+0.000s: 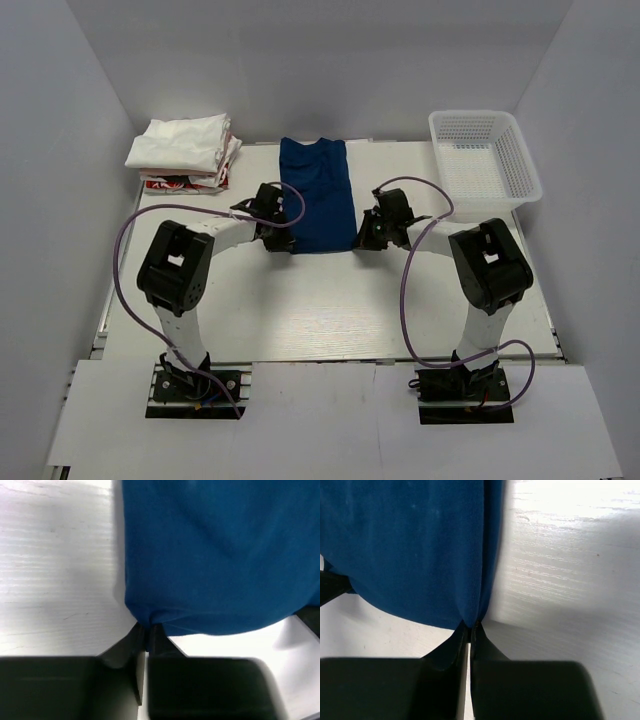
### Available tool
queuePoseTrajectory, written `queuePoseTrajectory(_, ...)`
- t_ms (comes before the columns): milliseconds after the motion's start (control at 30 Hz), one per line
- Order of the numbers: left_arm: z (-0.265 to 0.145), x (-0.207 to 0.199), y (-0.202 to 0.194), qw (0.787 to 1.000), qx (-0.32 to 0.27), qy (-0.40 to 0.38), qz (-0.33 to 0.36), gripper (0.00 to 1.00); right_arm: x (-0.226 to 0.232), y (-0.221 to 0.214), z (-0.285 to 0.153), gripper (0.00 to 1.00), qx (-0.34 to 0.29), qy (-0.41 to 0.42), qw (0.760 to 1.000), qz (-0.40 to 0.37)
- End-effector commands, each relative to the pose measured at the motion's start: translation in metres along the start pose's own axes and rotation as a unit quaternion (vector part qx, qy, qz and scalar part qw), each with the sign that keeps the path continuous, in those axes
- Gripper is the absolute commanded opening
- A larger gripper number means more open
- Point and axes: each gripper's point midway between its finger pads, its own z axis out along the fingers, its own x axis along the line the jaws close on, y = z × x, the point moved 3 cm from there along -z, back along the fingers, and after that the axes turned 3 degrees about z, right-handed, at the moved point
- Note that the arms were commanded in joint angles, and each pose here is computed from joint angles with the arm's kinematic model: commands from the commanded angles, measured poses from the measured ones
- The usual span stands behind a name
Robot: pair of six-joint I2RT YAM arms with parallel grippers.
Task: Fold and stack the t-shirts
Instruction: Grab one side of the 2/3 rectangular tshirt with both arms
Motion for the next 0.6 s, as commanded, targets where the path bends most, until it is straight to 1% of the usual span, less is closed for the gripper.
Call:
queuePoseTrajectory(0, 0.02, 0.035, -0.032, 0.996, 0.056, 0.069, 0.001, 0.0, -0.01, -0.005, 0.004, 0.0, 0.01, -0.018, 1.0, -0.001)
queuePoseTrajectory(67, 0.022, 0.037, -0.038, 0.995, 0.071, 0.071, 0.0, 0.0, -0.008, -0.003, 0.001, 0.0, 0.006, -0.018, 1.0, -0.002)
queuePoseTrajectory(133, 0.013, 0.039, -0.041, 0.995, 0.068, 0.069, 0.0, 0.0, -0.005, -0.002, -0.003, 0.0, 0.002, -0.01, 1.0, -0.011)
queuePoseTrajectory(267, -0.023, 0.023, -0.051, 0.998, 0.05, 0.034, 0.017, 0.0, 0.007, -0.01, -0.024, 0.0, 0.007, 0.008, 0.999, -0.04)
queuePoseTrajectory(333, -0.043, 0.021, -0.061, 0.998, 0.051, 0.003, 0.021, 0.0, 0.003, -0.028, -0.038, 0.0, 0.029, 0.002, 0.999, -0.037)
queuePoseTrajectory(367, -0.049, 0.019, -0.068, 0.998, 0.057, -0.003, 0.026, 0.0, 0.005, -0.034, -0.051, 0.0, 0.025, 0.008, 0.999, -0.04)
queuePoseTrajectory(400, -0.055, 0.018, -0.075, 0.997, 0.074, -0.015, 0.029, 0.0, 0.0, -0.051, -0.056, 0.0, 0.049, 0.01, 0.998, -0.034)
queuePoseTrajectory(433, -0.062, 0.018, -0.09, 0.995, 0.097, -0.016, 0.035, 0.0, 0.001, -0.06, -0.06, 0.0, 0.06, 0.015, 0.998, -0.033)
queuePoseTrajectory(467, -0.075, 0.012, -0.087, 0.995, 0.088, -0.034, 0.036, 0.0, 0.0, -0.07, -0.068, 0.0, 0.065, 0.021, 0.997, -0.031)
queuePoseTrajectory(500, -0.08, 0.011, -0.098, 0.993, 0.097, -0.045, 0.048, 0.0, 0.004, -0.081, -0.079, 0.0, 0.079, 0.035, 0.996, -0.028)
queuePoseTrajectory(533, -0.089, 0.005, -0.104, 0.99, 0.105, -0.074, 0.06, 0.0, 0.005, -0.092, -0.083, 0.0, 0.09, 0.043, 0.994, -0.034)
queuePoseTrajectory(567, -0.097, -0.001, -0.108, 0.987, 0.105, -0.094, 0.072, 0.0, 0.017, -0.094, -0.094, 0.0, 0.091, 0.073, 0.992, -0.039)
